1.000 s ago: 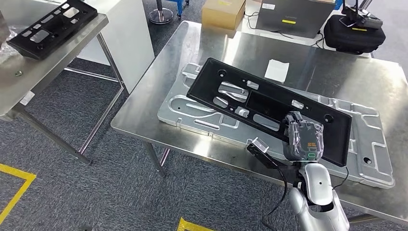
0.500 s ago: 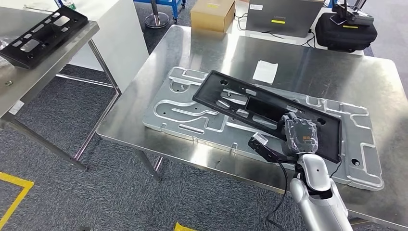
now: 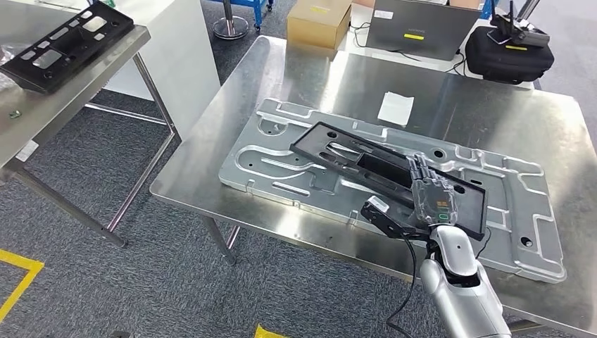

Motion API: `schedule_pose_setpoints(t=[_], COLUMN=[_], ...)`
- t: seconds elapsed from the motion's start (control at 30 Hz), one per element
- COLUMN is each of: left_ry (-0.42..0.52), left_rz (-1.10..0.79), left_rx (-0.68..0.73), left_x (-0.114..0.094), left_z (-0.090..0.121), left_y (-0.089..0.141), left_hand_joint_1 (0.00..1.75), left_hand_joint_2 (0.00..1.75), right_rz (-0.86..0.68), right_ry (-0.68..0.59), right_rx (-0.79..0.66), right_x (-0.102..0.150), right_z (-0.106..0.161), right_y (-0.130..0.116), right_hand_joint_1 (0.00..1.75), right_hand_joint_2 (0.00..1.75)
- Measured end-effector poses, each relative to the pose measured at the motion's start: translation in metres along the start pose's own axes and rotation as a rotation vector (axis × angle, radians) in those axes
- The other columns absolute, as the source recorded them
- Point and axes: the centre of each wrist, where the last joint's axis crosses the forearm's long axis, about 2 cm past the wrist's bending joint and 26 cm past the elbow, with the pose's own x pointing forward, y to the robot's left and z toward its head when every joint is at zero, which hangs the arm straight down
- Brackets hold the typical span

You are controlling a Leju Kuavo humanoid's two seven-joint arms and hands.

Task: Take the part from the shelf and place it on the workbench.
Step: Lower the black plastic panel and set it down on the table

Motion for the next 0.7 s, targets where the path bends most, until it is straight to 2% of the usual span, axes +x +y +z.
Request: schedule_pose_setpoints(t=[0.7], left_ry=[-0.009], left_rz=[0.045], left_rx=[-0.023], left_x=[-0.0012], left_z=[0.0009], left_y=[0.0020], left_hand_joint_1=[0.00], left_hand_joint_2=[0.00], right_rz=[-0.011], right_ry=[-0.011], right_rx=[0.001], right_x=[-0.0030], right_z=[0.0028], right_y=[0.0078], right_hand_joint_1=[0.00], right_hand_joint_2=[1.75])
